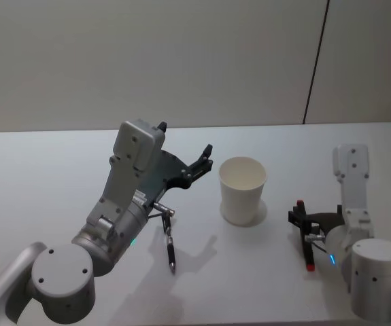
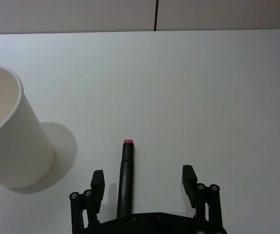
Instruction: Place the pen into the pen holder.
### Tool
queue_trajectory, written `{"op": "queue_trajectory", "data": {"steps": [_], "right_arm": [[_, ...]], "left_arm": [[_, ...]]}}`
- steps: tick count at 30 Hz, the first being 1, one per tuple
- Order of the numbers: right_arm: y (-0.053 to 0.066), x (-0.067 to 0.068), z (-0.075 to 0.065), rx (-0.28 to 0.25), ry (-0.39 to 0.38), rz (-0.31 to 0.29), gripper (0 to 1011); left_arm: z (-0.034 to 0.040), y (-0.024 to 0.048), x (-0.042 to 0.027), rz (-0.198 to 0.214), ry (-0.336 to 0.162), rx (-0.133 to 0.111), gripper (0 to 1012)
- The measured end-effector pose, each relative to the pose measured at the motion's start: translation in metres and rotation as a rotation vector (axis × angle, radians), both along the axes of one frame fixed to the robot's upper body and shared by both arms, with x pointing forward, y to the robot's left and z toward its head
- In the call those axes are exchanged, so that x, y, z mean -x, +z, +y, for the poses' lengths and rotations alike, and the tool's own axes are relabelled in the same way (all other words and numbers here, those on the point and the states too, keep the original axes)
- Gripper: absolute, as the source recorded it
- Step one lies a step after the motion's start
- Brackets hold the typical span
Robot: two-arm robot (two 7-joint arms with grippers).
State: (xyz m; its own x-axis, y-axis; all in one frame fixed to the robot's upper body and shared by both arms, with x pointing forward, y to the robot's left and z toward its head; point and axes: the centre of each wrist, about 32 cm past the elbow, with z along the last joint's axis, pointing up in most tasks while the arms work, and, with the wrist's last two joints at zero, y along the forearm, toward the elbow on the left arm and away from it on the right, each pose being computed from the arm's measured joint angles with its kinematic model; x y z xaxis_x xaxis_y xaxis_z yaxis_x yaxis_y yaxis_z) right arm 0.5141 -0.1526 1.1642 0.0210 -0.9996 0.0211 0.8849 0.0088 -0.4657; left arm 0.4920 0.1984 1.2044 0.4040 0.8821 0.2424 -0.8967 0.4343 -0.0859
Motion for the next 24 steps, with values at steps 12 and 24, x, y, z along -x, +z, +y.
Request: {"op": "queue_trajectory", "data": {"steps": [12, 24], "right_arm": [[-0.008, -0.012, 0.007, 0.012, 0.009, 0.028, 997], [-0.014, -0.021, 0.013, 0.018, 0.021, 0.057, 708]], "left_arm": [[0.0000, 0.0000, 0.0000, 0.000, 0.000, 0.000, 1004], [0.0000, 0.0000, 0.0000, 0.000, 0.000, 0.000, 1004]]}}
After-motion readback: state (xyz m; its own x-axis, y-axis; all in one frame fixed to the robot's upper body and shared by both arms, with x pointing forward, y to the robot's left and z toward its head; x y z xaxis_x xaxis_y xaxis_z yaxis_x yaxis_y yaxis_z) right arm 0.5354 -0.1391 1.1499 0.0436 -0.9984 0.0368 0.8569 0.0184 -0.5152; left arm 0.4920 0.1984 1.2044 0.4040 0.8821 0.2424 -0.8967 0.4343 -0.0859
